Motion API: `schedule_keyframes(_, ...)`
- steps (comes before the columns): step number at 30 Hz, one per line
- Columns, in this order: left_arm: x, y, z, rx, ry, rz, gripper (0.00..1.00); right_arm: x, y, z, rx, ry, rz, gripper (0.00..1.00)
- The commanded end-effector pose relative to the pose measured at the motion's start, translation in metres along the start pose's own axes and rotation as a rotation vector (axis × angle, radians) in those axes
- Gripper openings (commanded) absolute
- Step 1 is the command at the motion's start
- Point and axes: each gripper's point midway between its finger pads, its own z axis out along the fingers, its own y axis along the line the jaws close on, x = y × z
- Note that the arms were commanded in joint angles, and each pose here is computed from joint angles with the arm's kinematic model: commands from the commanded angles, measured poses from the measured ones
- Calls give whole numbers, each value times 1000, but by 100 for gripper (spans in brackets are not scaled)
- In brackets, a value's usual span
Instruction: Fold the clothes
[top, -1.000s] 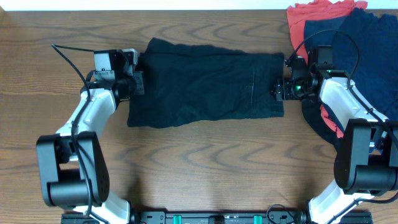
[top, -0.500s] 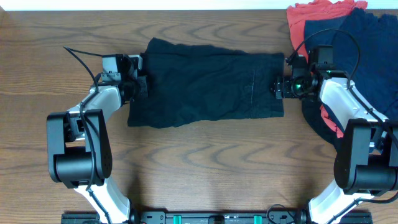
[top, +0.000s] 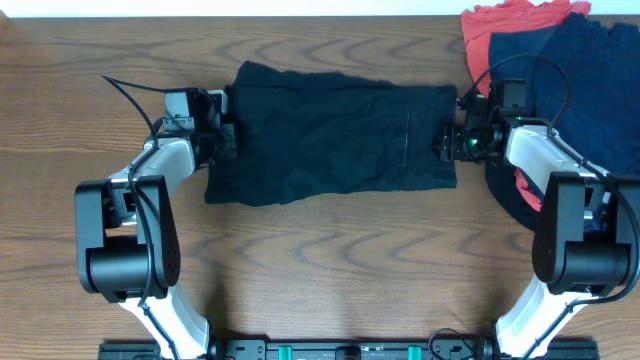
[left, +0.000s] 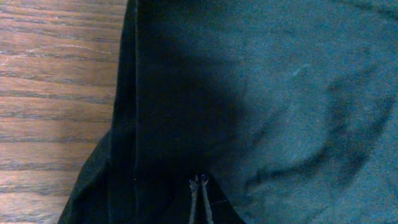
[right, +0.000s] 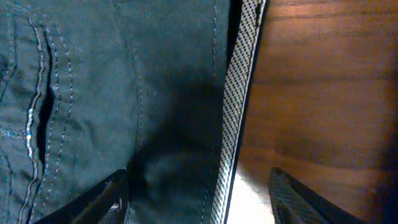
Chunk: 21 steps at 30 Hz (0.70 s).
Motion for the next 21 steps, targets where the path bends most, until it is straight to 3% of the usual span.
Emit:
schedule_keyframes(1, -4, 4, 2, -17, 1, 8, 6, 16, 1, 18, -6, 53, 41, 67)
schedule_keyframes(6, -4, 4, 2, -17, 1, 8, 6, 15, 6, 21, -10, 51, 54, 58)
schedule_keyframes(9, -4, 4, 2, -18, 1, 8, 6, 18, 13, 22, -29, 62, 56, 31)
schedule_keyframes(14, -3, 4, 2, -18, 2, 8, 6, 22, 22, 24, -38, 78, 53, 21)
schedule_keyframes(18, -3, 4, 2, -18, 2, 8, 6, 21, 19, 24, -22, 73, 65, 3)
schedule_keyframes(21, -2, 4, 2, -18, 6, 7, 6, 19, 11, 22, 0, 66, 92, 1)
